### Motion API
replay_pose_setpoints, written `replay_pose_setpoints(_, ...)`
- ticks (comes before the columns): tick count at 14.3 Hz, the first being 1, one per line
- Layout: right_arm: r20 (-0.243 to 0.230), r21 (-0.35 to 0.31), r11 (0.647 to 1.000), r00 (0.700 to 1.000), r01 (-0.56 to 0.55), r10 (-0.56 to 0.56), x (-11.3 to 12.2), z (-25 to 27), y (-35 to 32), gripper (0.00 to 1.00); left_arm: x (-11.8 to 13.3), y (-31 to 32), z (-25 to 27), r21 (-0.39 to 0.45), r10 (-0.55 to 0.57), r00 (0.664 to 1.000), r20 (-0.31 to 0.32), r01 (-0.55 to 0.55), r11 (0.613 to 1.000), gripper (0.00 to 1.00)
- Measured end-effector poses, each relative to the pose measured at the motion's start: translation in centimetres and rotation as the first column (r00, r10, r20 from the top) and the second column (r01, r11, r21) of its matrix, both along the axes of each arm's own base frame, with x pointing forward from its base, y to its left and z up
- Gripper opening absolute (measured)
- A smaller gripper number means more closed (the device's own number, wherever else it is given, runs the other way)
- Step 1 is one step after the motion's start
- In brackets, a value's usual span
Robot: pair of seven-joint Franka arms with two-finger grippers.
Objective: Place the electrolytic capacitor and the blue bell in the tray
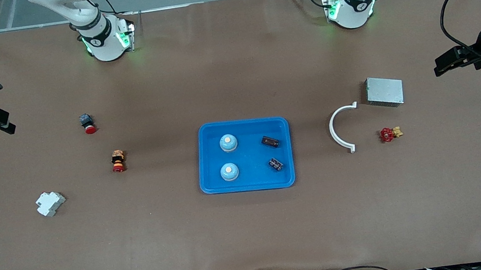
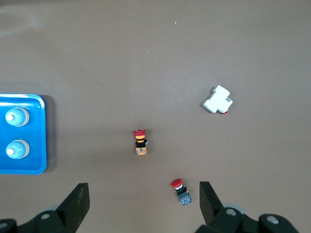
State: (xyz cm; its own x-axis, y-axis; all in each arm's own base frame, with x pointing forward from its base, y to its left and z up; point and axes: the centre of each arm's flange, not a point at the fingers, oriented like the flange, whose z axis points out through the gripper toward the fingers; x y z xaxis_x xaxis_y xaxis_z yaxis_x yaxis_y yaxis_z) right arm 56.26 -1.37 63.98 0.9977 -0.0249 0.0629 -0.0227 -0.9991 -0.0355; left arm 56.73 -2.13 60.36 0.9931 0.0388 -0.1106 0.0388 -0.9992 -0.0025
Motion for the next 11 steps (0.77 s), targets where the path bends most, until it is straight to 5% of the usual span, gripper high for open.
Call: replay_pose_setpoints(11,-0.001,-0.001,1.000,1.000,0.014,-0.014,-0.03,-0.05,-0.78,1.00,0.00,-0.24,0.15,0.000,-0.004,1.000,0.003,0.004,1.000,1.00)
